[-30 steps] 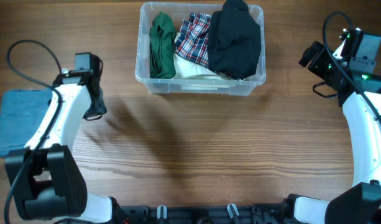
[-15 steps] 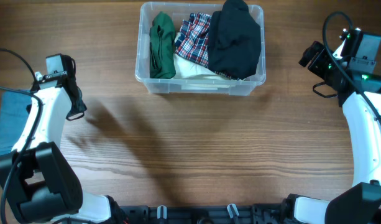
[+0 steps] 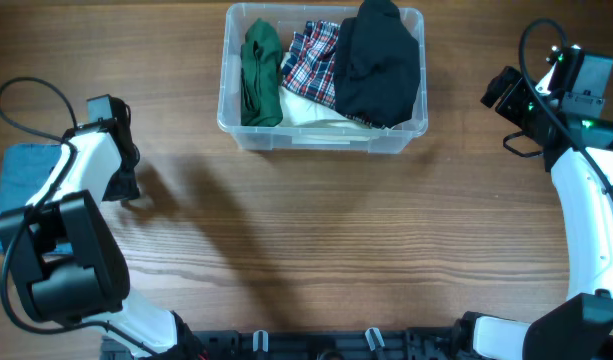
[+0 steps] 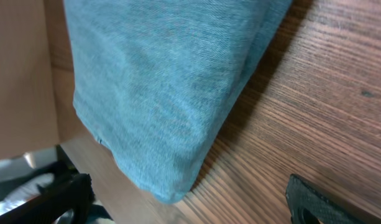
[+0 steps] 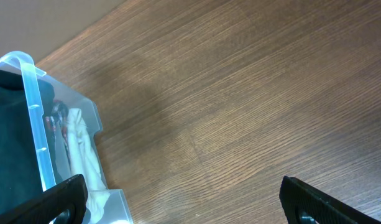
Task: Pack container
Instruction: 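Lower the left gripper onto the denim cloth and grasp it, then lift the denim cloth and carry it right over the container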
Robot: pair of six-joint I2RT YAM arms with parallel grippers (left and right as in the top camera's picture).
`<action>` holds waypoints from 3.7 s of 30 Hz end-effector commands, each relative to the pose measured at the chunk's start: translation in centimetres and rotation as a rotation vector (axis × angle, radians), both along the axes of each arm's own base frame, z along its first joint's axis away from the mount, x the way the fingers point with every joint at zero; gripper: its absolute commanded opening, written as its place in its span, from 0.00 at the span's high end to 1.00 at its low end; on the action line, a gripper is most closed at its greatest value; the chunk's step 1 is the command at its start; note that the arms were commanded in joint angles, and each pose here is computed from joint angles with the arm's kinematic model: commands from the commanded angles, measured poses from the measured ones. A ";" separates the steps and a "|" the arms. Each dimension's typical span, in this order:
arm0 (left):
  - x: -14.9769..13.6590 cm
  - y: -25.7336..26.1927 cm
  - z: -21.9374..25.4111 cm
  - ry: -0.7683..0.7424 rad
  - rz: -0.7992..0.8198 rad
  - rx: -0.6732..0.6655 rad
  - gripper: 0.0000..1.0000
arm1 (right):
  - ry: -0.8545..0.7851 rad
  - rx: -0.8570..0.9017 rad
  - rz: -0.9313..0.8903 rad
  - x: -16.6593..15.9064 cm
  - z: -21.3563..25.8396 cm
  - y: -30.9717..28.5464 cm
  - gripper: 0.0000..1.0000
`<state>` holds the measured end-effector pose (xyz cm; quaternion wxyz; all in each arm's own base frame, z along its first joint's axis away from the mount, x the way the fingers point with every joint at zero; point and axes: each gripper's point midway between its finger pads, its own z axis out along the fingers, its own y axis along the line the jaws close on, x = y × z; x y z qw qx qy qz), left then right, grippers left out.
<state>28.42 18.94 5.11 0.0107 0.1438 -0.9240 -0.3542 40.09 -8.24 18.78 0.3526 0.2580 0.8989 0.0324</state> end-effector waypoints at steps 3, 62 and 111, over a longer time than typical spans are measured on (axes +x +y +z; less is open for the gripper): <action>-0.1 0.6 -1.3 0.087 -0.058 0.013 0.00 | 0.010 -0.006 -0.023 0.0 -0.4 -0.4 0.00; 1.1 2.4 -8.2 0.047 0.003 -0.046 0.80 | 0.010 -0.006 -0.023 0.0 -0.4 -0.4 0.00; 12.3 -10.4 15.0 -0.424 -0.076 -0.581 0.96 | 0.009 -0.006 -0.023 0.0 -0.4 -0.4 0.00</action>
